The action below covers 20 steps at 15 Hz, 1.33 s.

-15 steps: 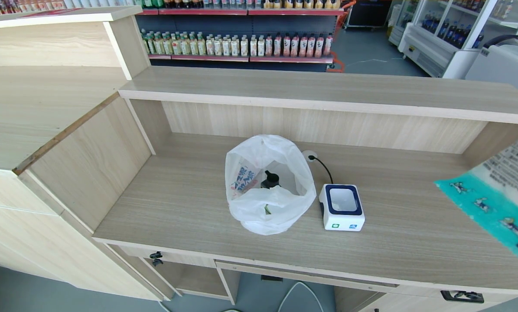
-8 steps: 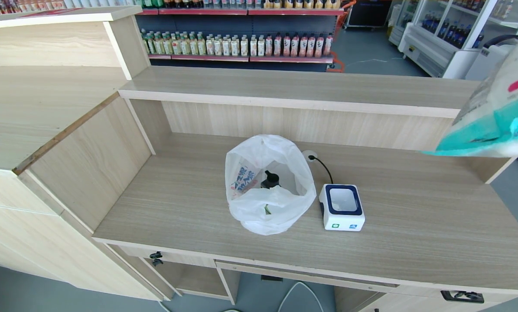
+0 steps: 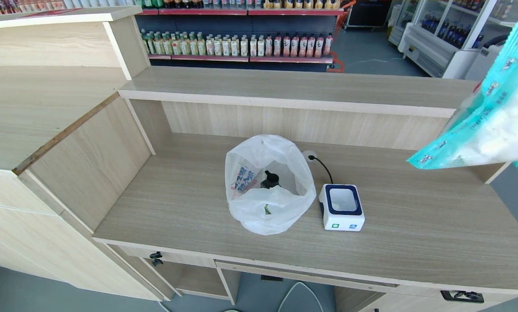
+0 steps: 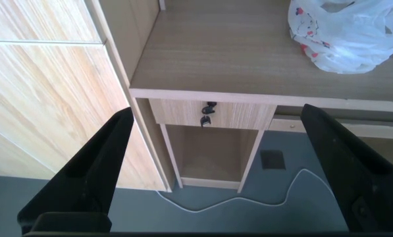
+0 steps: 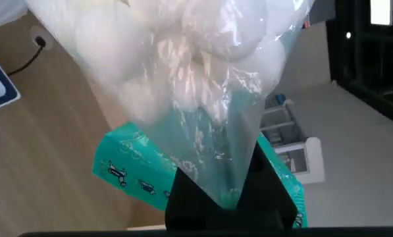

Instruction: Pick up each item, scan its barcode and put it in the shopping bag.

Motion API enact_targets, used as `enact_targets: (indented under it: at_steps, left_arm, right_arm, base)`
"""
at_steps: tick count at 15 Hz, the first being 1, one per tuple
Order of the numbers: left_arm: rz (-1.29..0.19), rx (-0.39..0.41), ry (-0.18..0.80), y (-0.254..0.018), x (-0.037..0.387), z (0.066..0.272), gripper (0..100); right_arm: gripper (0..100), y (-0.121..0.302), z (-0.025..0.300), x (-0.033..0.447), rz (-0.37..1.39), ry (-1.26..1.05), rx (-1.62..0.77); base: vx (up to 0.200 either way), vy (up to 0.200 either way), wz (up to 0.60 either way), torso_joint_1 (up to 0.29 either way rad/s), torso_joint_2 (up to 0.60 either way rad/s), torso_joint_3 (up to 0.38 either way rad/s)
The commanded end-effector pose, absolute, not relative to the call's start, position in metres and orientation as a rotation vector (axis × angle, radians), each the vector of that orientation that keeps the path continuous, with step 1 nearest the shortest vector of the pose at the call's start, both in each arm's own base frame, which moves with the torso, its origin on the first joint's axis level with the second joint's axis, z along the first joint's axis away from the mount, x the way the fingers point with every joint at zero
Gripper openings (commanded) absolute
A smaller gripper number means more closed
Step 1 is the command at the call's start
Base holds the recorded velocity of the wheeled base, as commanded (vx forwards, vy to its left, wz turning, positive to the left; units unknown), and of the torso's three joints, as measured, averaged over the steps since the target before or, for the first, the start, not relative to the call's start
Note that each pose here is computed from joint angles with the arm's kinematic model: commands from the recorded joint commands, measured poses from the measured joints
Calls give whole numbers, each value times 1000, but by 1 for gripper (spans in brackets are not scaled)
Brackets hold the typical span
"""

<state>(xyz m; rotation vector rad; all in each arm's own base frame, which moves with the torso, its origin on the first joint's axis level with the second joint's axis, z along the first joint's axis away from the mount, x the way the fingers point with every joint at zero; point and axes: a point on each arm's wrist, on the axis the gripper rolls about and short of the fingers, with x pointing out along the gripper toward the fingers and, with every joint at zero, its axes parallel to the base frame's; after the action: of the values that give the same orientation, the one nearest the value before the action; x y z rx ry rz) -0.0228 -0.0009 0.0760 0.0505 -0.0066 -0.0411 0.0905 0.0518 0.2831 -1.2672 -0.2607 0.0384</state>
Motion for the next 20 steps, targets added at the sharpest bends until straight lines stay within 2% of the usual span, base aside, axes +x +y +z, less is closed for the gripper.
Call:
enact_targets:
  at_steps: [1, 5, 8, 13, 20]
  left_arm:
    - [-41, 51, -7, -1, -23, 76, 100]
    - [-41, 51, -7, -1, -23, 76, 100]
    - [-41, 51, -7, -1, -23, 76, 100]
    - [-41, 51, -7, -1, -23, 76, 100]
    - [-41, 51, -7, -1, -23, 76, 100]
  right_arm:
    - [0, 45, 283, 86, 48, -67, -1075]
    - [0, 56, 289, 101, 145, 283, -623]
    - [0, 70, 293, 119, 173, 323, -367]
    - [0, 69, 279, 170, 69, 466, -101]
    - [0, 52, 269, 228, 315, 403, 81]
  base:
    - [0, 0, 0, 0, 0, 0]
    - [0, 0, 0, 0, 0, 0]
    - [0, 0, 0, 0, 0, 0]
    - [0, 0, 0, 0, 0, 0]
    - [0, 0, 0, 0, 0, 0]
